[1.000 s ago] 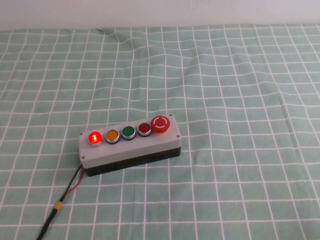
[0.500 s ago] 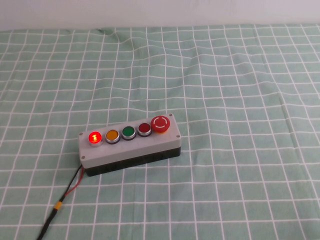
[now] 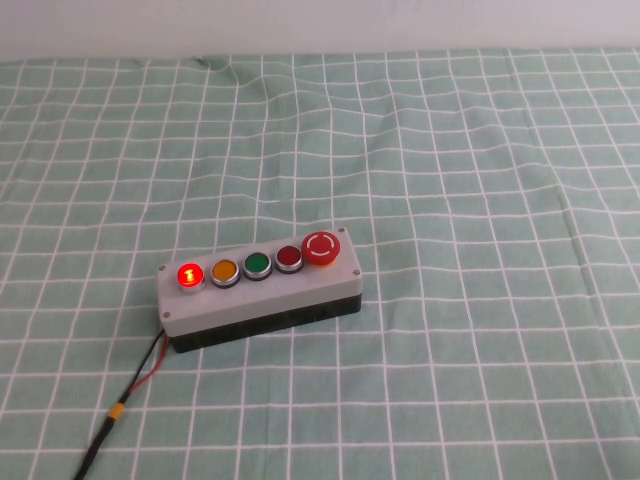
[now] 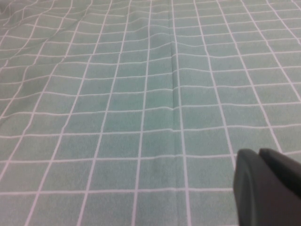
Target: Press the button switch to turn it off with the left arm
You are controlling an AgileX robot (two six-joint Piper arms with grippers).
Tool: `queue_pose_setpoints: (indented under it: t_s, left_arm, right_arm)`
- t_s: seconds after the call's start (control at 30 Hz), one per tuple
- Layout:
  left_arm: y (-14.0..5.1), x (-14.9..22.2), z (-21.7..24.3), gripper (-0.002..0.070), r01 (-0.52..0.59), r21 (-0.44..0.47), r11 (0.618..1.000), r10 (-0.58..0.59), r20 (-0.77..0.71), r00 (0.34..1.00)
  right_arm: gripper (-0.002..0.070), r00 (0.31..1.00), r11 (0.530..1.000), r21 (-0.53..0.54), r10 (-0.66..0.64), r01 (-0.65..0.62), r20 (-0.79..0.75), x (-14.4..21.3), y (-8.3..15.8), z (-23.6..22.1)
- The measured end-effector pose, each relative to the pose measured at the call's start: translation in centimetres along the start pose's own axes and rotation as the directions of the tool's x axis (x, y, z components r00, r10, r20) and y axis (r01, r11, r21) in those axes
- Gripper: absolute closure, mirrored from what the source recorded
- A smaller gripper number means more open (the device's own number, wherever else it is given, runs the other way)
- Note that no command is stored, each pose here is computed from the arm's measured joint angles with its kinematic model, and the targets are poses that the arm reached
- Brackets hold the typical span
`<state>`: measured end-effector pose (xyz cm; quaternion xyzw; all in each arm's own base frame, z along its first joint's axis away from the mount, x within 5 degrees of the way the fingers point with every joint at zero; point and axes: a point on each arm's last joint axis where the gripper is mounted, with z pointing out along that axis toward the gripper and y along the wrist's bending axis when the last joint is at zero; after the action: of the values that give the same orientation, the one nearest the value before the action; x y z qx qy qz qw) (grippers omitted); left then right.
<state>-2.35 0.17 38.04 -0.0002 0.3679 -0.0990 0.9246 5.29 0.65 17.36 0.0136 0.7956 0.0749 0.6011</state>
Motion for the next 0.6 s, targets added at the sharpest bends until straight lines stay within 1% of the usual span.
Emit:
queue_pose_setpoints:
  t_s: [0.07,0.13,0.23,0.3,0.37,0.43,0.47,0.53,0.6]
  left_arm:
    - [-0.1,-1.6,0.7,0.0678,0.001,-0.013,1.000,-0.002,-0.076,0.997]
    - [-0.2,-2.3,1.8,0.0678,0.016,-0.031,0.999,-0.021,-0.173,0.985]
    - [-0.2,-2.1,3.8,0.0678,0.042,-0.063,0.997,-0.062,-0.365,0.929]
    - [-0.2,-1.3,5.2,0.0678,0.060,-0.085,0.995,-0.094,-0.492,0.865]
    - [-0.2,0.3,6.7,0.0678,0.084,-0.115,0.990,-0.138,-0.628,0.766]
    - [-0.2,2.3,8.0,0.0678,0.101,-0.143,0.984,-0.174,-0.725,0.666]
    - [-0.2,3.4,8.6,0.0678,0.105,-0.157,0.982,-0.188,-0.761,0.621]
    - [0.0,5.1,9.4,0.0678,0.102,-0.175,0.979,-0.202,-0.807,0.556]
    - [0.0,6.6,10.2,0.0678,0.114,-0.194,0.974,-0.225,-0.826,0.517]
  right_arm:
    - [0.0692,1.000,1.000,0.000,0.000,0.000,0.000,0.0,0.0,0.0]
    - [0.0692,1.000,1.000,0.000,0.000,0.000,0.000,0.0,0.0,0.0]
    - [0.0692,1.000,1.000,0.000,0.000,0.000,0.000,0.0,0.0,0.0]
    - [0.0692,1.000,1.000,0.000,0.000,0.000,0.000,0.0,0.0,0.0]
    - [0.0692,1.000,1.000,0.000,0.000,0.000,0.000,0.0,0.0,0.0]
    - [0.0692,1.000,1.000,0.000,0.000,0.000,0.000,0.0,0.0,0.0]
    - [0.0692,1.000,1.000,0.000,0.000,0.000,0.000,0.0,0.0,0.0]
    - [0.0692,1.000,1.000,0.000,0.000,0.000,0.000,0.0,0.0,0.0]
    - [0.0692,1.000,1.000,0.000,0.000,0.000,0.000,0.0,0.0,0.0]
